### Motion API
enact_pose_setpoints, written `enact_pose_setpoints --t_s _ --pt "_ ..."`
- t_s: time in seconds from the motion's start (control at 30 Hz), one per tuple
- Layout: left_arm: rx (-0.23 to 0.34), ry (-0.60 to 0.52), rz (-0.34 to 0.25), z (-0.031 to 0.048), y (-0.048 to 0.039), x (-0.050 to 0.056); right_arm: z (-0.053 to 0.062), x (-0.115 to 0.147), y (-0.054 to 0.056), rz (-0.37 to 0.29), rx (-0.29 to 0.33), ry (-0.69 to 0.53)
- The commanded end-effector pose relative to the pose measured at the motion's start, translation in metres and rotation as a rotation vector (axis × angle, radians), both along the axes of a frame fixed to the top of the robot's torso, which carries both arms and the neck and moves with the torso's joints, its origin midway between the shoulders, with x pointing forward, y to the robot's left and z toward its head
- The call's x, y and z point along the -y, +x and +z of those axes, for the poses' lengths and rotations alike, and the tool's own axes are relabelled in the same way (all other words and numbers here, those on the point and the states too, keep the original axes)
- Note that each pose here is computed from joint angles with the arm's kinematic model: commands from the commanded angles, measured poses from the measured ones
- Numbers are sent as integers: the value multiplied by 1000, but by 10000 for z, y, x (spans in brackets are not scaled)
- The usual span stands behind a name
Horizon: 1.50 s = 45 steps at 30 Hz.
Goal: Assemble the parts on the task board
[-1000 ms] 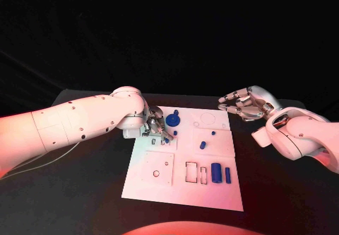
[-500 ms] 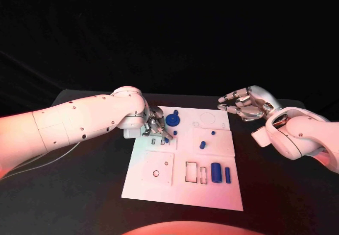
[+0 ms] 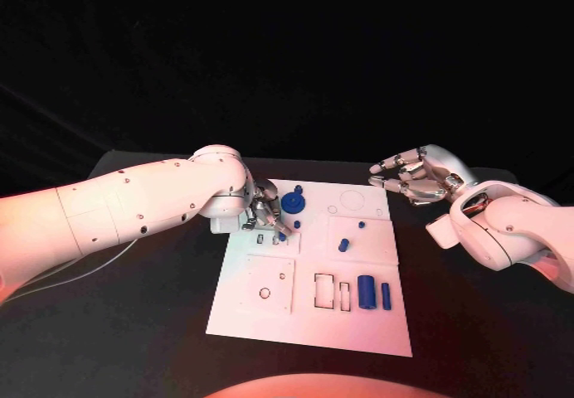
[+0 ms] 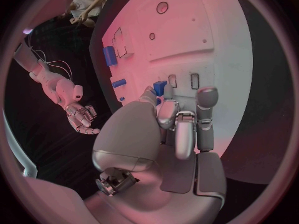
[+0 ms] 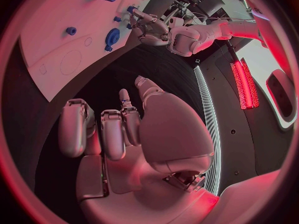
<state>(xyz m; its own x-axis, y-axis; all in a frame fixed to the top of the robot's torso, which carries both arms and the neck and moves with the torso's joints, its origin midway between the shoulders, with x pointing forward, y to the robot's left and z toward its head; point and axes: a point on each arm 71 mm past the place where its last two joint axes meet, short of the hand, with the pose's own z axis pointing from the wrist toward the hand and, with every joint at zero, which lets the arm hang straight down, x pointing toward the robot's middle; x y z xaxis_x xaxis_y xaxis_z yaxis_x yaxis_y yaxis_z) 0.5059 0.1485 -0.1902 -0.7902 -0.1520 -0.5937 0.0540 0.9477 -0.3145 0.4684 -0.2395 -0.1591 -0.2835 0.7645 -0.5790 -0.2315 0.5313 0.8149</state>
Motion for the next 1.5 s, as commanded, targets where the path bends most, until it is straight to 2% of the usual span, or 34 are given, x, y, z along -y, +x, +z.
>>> enact_pose_setpoints --t_s 0.03,0.43,0.77,1.07,1.2,1.37,1.5 --pt "-19 2 -15 -13 -14 15 -6 -21 -8 20 -3 -11" --pt "-31 3 -13 -19 -20 -2 -8 -25 -12 26 -5 -15" --pt "-82 -55 31 -29 -37 -31 -12 -28 -7 29 -8 -16" --pt "-119 -132 113 -18 -76 -89 -15 -41 -2 33 -11 -17" --pt "-133 -176 185 -10 -104 -137 -17 -41 1 33 -12 -17" --pt "-115 -202 254 2 -134 -199 -21 -38 8 32 -12 -19" --pt "-83 -202 281 1 -161 -246 -23 -34 11 31 -13 -19"
